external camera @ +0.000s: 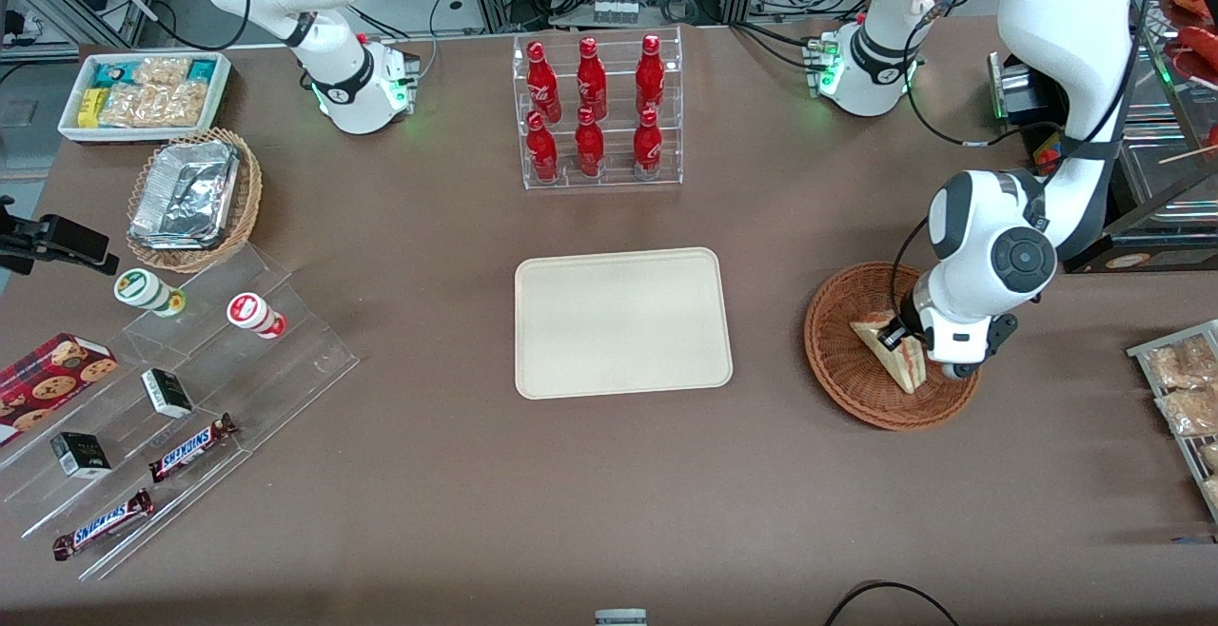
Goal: Place sandwich from basket to tray
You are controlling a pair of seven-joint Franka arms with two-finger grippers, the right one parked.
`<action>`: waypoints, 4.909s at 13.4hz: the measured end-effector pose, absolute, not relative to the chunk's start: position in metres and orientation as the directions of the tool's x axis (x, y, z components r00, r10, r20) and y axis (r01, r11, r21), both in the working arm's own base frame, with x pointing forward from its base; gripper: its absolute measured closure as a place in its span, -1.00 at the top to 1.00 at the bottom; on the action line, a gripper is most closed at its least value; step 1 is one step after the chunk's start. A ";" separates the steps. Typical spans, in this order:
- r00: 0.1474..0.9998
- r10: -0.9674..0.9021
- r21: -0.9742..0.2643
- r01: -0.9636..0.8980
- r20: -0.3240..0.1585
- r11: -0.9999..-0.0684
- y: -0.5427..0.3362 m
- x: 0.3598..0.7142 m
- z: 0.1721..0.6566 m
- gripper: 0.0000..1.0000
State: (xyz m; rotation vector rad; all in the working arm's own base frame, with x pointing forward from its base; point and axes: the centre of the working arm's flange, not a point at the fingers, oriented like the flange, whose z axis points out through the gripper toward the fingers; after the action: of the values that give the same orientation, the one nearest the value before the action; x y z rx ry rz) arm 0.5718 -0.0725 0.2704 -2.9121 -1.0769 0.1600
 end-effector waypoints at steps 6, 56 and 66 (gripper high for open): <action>0.778 0.617 -0.096 0.610 -0.115 -0.787 -0.098 0.582 0.323 -0.68; 0.959 0.258 -0.088 0.248 -0.120 -0.965 -0.431 0.574 0.399 1.00; 0.990 0.012 -0.089 0.000 -0.143 -0.996 -0.217 0.583 0.485 1.00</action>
State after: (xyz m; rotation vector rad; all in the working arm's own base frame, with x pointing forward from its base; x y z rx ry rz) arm 0.5831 -0.2171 0.4850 -3.0452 -0.0090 0.2190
